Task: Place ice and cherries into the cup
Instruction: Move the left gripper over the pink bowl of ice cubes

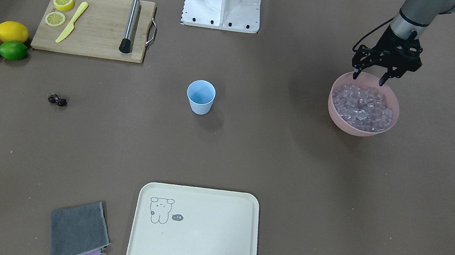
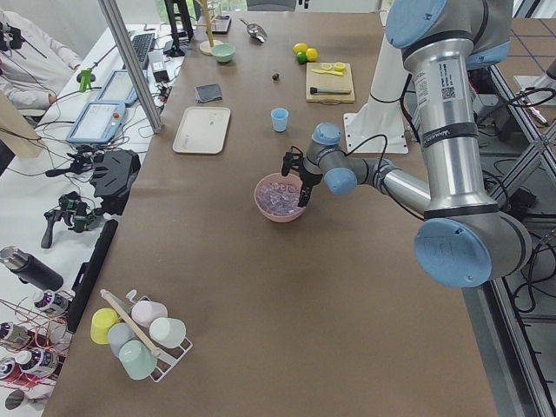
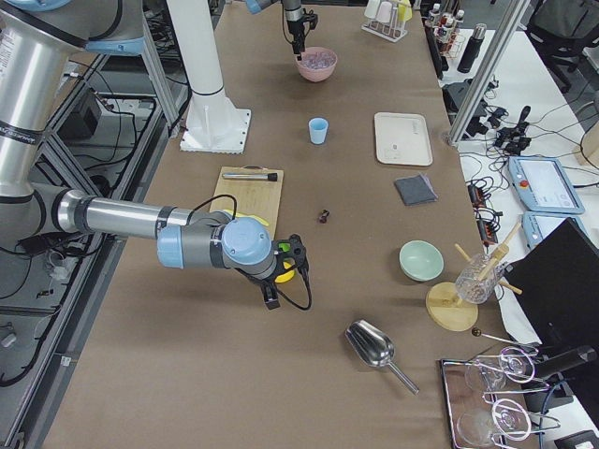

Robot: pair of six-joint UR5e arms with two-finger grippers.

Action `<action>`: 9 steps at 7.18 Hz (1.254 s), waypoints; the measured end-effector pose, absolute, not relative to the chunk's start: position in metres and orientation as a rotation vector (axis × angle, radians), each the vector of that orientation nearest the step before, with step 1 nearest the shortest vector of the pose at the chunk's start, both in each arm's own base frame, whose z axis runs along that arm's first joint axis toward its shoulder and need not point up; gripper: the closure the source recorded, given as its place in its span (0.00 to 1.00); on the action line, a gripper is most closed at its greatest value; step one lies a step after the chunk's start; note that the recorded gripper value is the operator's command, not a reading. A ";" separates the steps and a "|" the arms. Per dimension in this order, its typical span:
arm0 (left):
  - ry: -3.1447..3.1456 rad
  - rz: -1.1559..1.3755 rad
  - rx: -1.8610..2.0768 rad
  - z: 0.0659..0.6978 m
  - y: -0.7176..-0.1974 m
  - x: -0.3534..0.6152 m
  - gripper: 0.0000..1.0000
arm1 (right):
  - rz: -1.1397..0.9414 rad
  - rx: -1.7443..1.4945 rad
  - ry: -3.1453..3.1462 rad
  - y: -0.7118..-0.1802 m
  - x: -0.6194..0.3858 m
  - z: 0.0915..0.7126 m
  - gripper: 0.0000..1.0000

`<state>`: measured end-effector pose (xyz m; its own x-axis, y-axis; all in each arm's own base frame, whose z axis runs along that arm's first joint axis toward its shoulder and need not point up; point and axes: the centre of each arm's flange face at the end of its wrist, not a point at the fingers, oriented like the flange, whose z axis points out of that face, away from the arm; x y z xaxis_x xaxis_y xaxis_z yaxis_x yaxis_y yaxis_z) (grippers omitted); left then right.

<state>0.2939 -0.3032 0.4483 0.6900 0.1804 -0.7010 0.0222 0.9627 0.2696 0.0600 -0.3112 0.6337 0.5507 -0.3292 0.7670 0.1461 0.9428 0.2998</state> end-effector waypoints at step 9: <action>0.728 0.218 0.328 0.452 -0.339 0.322 0.35 | -0.275 0.193 -0.952 -0.306 0.060 0.642 0.01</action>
<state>0.3218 -0.3385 0.4518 0.7276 0.3066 -0.6137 -0.0811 0.9268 0.3668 0.0598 -0.3056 0.6424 0.5492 -0.3152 0.7740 0.1467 0.9481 0.2821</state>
